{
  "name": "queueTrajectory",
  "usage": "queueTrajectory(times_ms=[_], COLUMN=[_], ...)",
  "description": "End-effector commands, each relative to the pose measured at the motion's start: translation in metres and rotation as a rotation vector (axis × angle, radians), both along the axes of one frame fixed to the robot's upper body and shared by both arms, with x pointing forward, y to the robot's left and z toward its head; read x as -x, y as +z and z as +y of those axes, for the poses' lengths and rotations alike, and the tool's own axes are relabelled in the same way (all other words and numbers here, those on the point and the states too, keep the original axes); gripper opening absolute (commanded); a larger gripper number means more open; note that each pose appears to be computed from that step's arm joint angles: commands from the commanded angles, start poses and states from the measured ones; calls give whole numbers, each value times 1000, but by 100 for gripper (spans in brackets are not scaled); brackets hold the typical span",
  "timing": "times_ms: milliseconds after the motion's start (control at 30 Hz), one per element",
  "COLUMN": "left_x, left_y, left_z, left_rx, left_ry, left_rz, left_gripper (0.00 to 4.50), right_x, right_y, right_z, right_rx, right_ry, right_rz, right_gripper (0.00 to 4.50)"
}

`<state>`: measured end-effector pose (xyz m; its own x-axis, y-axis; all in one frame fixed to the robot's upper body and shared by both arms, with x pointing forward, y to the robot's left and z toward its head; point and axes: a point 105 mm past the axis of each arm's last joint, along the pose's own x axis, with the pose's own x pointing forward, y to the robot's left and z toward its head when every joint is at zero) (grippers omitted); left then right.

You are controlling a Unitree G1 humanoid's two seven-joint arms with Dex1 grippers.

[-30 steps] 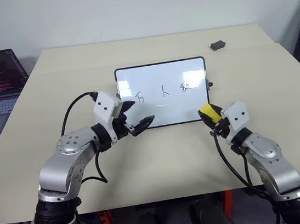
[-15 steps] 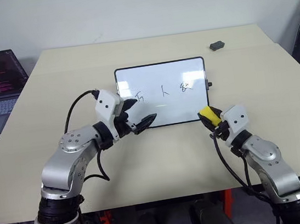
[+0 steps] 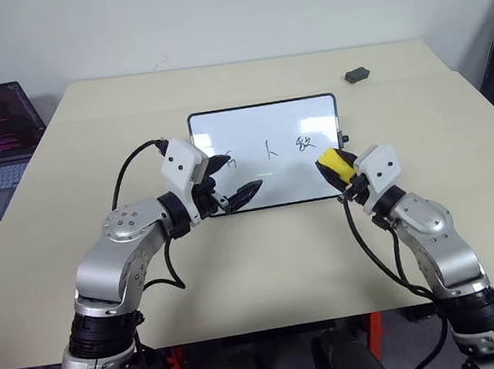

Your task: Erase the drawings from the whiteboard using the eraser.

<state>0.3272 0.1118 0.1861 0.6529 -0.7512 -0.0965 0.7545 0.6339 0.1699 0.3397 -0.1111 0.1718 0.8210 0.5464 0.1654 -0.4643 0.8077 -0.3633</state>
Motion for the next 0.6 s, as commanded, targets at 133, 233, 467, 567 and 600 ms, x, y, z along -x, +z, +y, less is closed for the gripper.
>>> queueTrajectory(times_ms=[133, 233, 467, 567, 600], left_x=[-5, -6, -3, -1, -1], left_y=[13, 15, 13, 11, 11], left_z=[-6, -7, -4, -1, 0], left_rx=[-4, -10, -22, -31, -33], left_ry=[-42, -54, -58, -52, -49], left_rz=[-31, -29, -22, -14, -13], left_gripper=[450, 450, 450, 450, 450], right_x=[-24, -40, -72, -85, -87], right_y=[26, 33, 28, 9, 1], right_z=[5, 9, 6, 0, 0], right_rx=[-10, -22, -25, -25, -13], right_ry=[-12, -28, -81, -126, -130], right_rz=[-120, -154, -165, -114, -92], right_gripper=[132, 131, 131, 131, 131])
